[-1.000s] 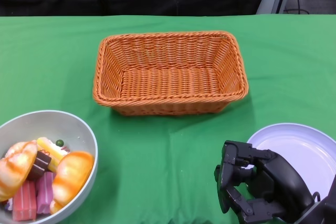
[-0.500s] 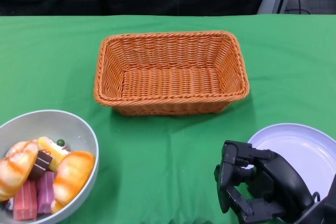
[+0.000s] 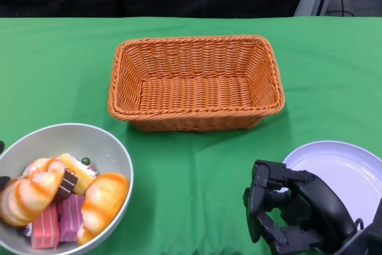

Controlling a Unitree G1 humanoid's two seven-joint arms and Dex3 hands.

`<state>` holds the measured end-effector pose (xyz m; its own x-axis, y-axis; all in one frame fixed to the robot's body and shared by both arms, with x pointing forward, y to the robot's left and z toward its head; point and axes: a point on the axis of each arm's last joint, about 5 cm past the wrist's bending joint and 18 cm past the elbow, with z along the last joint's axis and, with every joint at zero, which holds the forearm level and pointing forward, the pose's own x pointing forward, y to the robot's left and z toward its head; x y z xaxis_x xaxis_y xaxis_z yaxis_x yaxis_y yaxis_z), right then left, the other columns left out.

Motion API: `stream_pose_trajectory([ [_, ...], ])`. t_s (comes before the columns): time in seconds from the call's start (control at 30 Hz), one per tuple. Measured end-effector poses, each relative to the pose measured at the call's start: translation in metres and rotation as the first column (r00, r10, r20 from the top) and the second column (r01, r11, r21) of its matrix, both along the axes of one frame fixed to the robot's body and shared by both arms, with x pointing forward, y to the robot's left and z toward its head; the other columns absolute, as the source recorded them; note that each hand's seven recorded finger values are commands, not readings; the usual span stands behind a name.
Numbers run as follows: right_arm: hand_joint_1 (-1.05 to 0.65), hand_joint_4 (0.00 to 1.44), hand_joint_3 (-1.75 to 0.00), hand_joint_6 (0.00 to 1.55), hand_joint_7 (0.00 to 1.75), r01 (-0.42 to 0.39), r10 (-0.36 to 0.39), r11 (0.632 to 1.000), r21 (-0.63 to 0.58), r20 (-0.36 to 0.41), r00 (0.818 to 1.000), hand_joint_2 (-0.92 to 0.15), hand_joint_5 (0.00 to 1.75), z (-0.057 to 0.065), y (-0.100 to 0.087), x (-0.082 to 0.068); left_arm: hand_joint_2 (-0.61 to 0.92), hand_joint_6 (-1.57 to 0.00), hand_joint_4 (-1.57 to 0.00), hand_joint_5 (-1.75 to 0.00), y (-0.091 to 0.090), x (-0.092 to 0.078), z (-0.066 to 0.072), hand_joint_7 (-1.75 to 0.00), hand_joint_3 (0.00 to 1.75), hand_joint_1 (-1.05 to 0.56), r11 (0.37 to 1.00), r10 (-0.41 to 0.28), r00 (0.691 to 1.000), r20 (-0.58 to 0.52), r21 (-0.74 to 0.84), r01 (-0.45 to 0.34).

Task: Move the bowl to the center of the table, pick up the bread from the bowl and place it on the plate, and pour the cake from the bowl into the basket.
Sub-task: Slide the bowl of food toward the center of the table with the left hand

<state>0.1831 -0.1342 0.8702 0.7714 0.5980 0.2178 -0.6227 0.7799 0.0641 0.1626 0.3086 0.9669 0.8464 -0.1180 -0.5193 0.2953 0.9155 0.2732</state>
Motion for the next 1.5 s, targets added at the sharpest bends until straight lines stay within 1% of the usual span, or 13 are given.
stream_pose_trajectory([
  [0.1,-0.09,0.80,-1.20,0.66,1.54,0.000,0.000,1.000,0.001,0.004,1.000,-0.54,1.75,0.000,0.000,0.000,0.92,-0.13,-0.26,-0.06,-0.002,-0.001,0.002,-0.01,0.50,-0.58,1.000,-0.010,1.000,0.007,0.005,0.010],
  [0.23,-0.08,0.79,-1.21,0.66,1.54,-0.002,0.002,1.000,0.001,0.004,1.000,-0.54,1.75,0.000,0.001,0.000,0.92,-0.13,-0.25,-0.05,-0.004,-0.001,0.002,-0.01,0.49,-0.56,1.000,-0.007,1.000,0.002,0.003,0.007],
  [0.4,-0.08,0.79,-1.20,0.65,1.54,-0.004,0.004,1.000,0.001,0.004,1.000,-0.55,1.75,0.000,0.001,0.000,0.92,-0.14,-0.25,-0.04,-0.011,-0.001,0.004,-0.01,0.48,-0.58,1.000,-0.014,1.000,0.017,0.008,0.014],
  [0.57,-0.09,0.79,-1.20,0.65,1.54,-0.003,0.003,1.000,0.001,0.007,1.000,-0.55,1.75,0.000,0.001,0.000,0.92,-0.12,-0.23,-0.03,-0.018,-0.001,0.000,0.00,0.50,-0.58,1.000,-0.006,1.000,-0.004,0.001,0.006],
  [0.77,-0.08,0.79,-1.19,0.66,1.53,-0.004,0.004,1.000,0.002,0.006,1.000,-0.55,1.75,0.000,0.001,0.000,0.92,-0.14,-0.27,-0.04,-0.023,0.000,-0.003,-0.01,0.52,-0.57,0.999,-0.001,1.000,-0.011,0.037,0.001],
  [1.0,-0.08,0.79,-1.19,0.66,1.53,-0.007,0.007,1.000,0.002,0.005,1.000,-0.55,1.75,0.000,0.002,0.000,0.92,-0.17,-0.31,-0.06,-0.027,0.002,-0.005,-0.02,0.52,-0.58,0.999,-0.013,1.000,-0.005,0.030,0.014],
  [1.2,-0.07,0.79,-1.19,0.65,1.53,-0.009,0.009,1.000,0.003,0.007,1.000,-0.55,1.75,-0.001,0.004,-0.001,0.92,-0.18,-0.31,-0.05,-0.032,0.004,-0.006,-0.02,0.52,-0.58,0.999,-0.045,0.999,0.017,0.028,0.044],
  [1.37,-0.08,0.79,-1.20,0.65,1.53,-0.005,0.005,1.000,0.001,0.004,1.000,-0.55,1.75,-0.003,0.004,-0.001,0.92,-0.18,-0.37,-0.07,-0.036,0.005,-0.006,-0.01,0.51,-0.59,0.999,-0.052,0.998,0.025,0.017,0.052],
  [1.5,-0.08,0.80,-1.20,0.66,1.53,-0.003,0.003,1.000,0.001,0.004,1.000,-0.54,1.75,-0.003,0.004,-0.001,0.92,-0.19,-0.36,-0.07,-0.040,0.006,-0.005,-0.02,0.50,-0.58,0.998,-0.059,0.998,0.025,0.006,0.059],
])
